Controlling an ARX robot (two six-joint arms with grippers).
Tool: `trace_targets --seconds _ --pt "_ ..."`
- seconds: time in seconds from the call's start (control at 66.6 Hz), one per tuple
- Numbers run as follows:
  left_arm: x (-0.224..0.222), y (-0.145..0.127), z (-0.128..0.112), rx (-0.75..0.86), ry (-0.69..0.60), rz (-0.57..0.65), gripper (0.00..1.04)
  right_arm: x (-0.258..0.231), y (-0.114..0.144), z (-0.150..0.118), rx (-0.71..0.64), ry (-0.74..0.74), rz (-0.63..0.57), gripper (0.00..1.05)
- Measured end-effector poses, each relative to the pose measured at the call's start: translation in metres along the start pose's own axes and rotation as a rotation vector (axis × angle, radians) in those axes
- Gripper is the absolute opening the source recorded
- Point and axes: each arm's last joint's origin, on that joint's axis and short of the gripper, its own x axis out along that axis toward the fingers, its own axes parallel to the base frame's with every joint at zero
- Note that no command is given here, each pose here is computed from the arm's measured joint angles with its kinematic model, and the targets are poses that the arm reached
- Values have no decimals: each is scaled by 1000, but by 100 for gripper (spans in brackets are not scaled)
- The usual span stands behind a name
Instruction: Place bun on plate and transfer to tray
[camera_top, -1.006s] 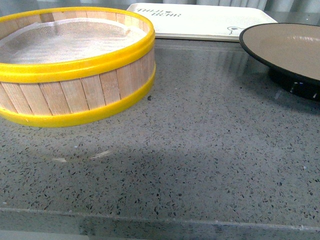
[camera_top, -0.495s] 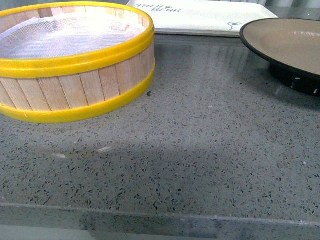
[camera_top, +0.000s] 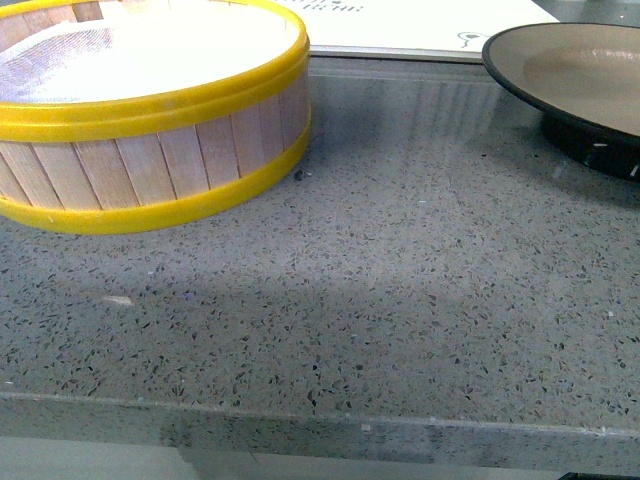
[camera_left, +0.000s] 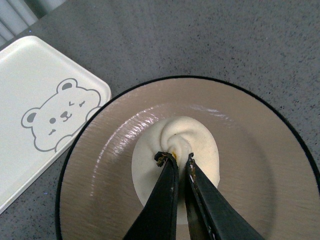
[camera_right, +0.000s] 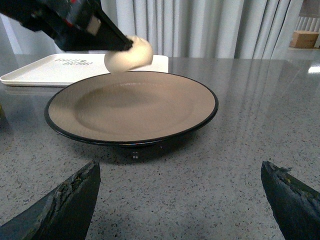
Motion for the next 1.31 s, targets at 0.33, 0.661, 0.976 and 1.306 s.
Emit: trace_targets --seconds 0.33,0.661,0.976,1.306 --pt "30 -12 -24 64 77 33 4 0 0 0 0 0 0 96" --pt "35 -8 -31 82 100 41 4 0 0 0 0 0 0 96" --pt "35 -9 -31 97 102 34 30 0 0 0 0 0 0 96" --pt "33 -8 -23 83 90 27 84 0 0 0 0 0 0 96"
